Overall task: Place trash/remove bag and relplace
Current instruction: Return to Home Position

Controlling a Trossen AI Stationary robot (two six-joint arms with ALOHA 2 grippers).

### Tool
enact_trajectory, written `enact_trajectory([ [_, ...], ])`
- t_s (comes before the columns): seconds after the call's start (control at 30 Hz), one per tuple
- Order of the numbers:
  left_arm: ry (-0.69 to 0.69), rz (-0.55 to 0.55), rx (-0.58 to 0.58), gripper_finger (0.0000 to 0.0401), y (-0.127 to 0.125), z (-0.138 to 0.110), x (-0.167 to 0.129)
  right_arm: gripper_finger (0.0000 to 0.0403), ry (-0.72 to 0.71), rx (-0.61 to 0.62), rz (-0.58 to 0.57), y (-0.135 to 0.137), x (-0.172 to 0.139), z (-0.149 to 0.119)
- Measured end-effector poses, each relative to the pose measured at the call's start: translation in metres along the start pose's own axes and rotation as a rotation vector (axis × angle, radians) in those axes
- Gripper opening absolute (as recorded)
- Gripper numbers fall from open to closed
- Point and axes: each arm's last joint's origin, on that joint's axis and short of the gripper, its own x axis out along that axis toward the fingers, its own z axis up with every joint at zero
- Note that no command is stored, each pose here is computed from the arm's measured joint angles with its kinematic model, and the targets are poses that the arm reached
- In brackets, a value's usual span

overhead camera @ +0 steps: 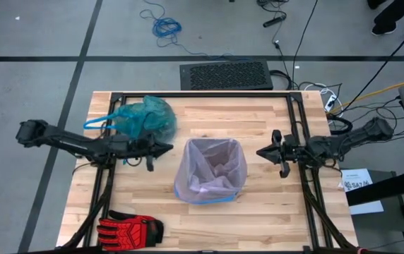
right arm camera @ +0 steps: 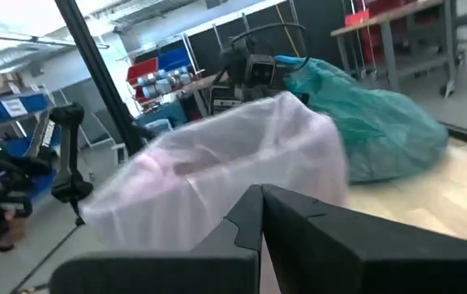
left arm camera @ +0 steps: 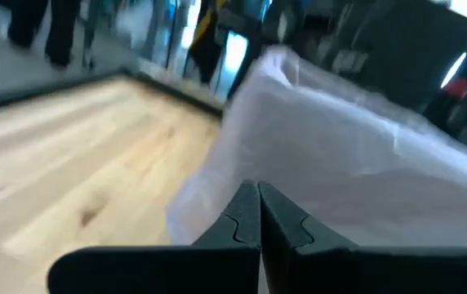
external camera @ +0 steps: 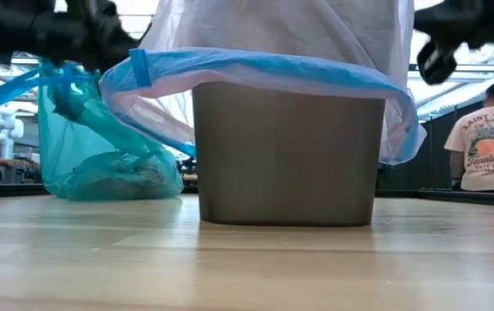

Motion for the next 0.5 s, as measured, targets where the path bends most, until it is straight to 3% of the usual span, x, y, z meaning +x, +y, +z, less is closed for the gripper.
enact_trajectory([
  [0.1, -0.130, -0.018, -0.017, 0.0000, 0.022, -0.026, -0.014, 0.0000, -0.019, -0.043, -0.002, -0.015, -0.008, -0.015],
  [0.17, -0.144, -0.011, 0.000, 0.0000, 0.033, -0.039, -0.022, 0.0000, -0.021, -0.079, -0.010, -0.022, -0.012, -0.024],
  [0.33, 0.029, 0.030, 0.072, 0.0000, 0.043, -0.052, -0.022, 0.0000, 0.062, -0.120, -0.066, -0.041, -0.017, -0.049],
  [0.5, 0.087, 0.052, 0.156, 0.0000, 0.048, -0.057, -0.020, 0.0000, 0.095, -0.160, -0.026, -0.047, -0.018, -0.048],
])
